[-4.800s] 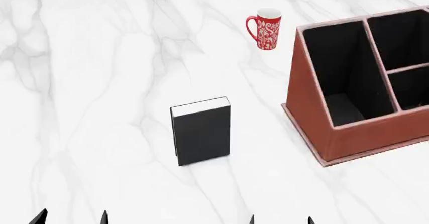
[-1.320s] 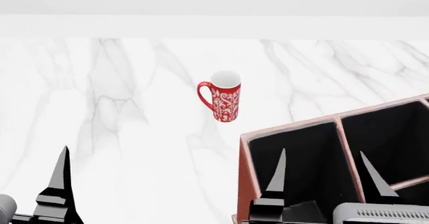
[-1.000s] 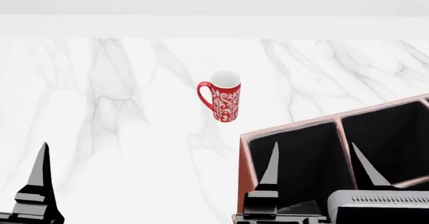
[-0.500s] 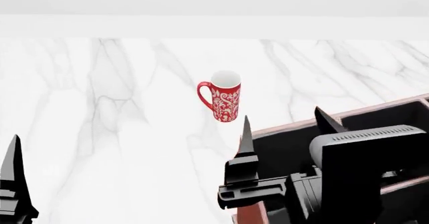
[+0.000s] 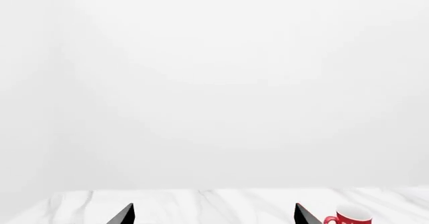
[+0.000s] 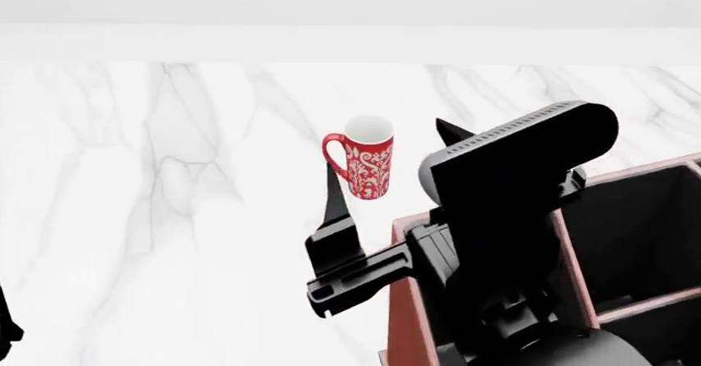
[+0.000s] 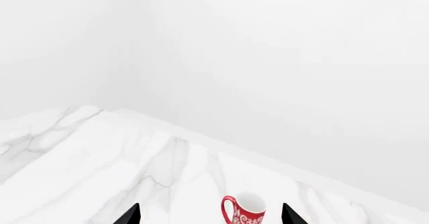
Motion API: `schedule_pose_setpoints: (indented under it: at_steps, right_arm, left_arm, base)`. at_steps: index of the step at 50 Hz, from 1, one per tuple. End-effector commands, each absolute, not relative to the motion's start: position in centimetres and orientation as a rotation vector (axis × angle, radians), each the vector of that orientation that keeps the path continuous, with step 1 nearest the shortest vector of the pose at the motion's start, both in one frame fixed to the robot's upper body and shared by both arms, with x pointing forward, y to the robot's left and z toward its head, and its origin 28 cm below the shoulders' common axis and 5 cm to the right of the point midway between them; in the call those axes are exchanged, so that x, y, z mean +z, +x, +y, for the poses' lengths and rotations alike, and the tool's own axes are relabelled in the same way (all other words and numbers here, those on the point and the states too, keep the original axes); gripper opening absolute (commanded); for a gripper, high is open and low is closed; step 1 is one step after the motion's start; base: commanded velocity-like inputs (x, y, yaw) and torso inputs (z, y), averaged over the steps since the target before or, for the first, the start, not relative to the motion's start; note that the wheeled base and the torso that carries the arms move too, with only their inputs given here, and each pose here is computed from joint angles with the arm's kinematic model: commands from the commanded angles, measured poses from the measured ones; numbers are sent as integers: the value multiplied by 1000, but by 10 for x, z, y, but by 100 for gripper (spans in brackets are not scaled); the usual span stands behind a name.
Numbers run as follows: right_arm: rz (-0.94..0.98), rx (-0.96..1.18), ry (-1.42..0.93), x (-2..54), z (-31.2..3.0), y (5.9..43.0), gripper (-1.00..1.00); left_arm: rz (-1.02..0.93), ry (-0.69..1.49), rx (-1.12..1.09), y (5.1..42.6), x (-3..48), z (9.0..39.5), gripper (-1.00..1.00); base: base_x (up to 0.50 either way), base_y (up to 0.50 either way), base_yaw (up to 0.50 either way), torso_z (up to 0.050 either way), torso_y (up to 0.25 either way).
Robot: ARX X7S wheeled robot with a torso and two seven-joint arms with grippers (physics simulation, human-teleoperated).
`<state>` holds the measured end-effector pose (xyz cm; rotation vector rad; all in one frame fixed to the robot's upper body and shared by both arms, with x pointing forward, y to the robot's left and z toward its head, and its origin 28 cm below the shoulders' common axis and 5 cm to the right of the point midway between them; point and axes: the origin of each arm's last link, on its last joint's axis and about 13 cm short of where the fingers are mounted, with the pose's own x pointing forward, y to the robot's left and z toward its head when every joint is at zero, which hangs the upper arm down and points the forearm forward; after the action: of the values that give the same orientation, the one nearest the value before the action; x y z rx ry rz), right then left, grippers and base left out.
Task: Pick up the book and place it in the left compartment of the caddy.
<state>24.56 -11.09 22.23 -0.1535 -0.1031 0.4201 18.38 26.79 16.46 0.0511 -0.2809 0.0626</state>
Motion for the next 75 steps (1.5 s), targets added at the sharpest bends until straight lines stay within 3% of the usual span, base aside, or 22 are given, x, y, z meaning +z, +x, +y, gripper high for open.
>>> schedule_pose_setpoints:
  at_steps: [1, 9, 22, 30, 51, 75]
  right_arm:
    - [-119, 538, -275, 235, -108, 253, 100]
    - [-106, 728, -341, 249, -104, 268, 100]
    - [-46, 857, -417, 262, -105, 285, 100]
    - [17, 837, -624, 262, -105, 291, 100]
    - [104, 1043, -678, 279, -98, 298, 100]
    - [179, 1129, -772, 292, -76, 320, 100]
  left_arm:
    - [-286, 38, 118, 186, 168, 279, 100]
    - [-290, 29, 129, 186, 169, 282, 100]
    - [-292, 31, 134, 186, 169, 282, 100]
    - [-292, 32, 141, 186, 170, 284, 100]
    - [-294, 34, 155, 186, 171, 288, 100]
    - [-294, 30, 149, 186, 170, 288, 100]
  base:
    - [0, 0, 0, 0, 0]
    - [0, 0, 0, 0, 0]
    - [0, 0, 0, 0, 0]
    - [0, 0, 0, 0, 0]
    - [0, 0, 0, 0, 0]
    - [0, 0, 0, 0, 0]
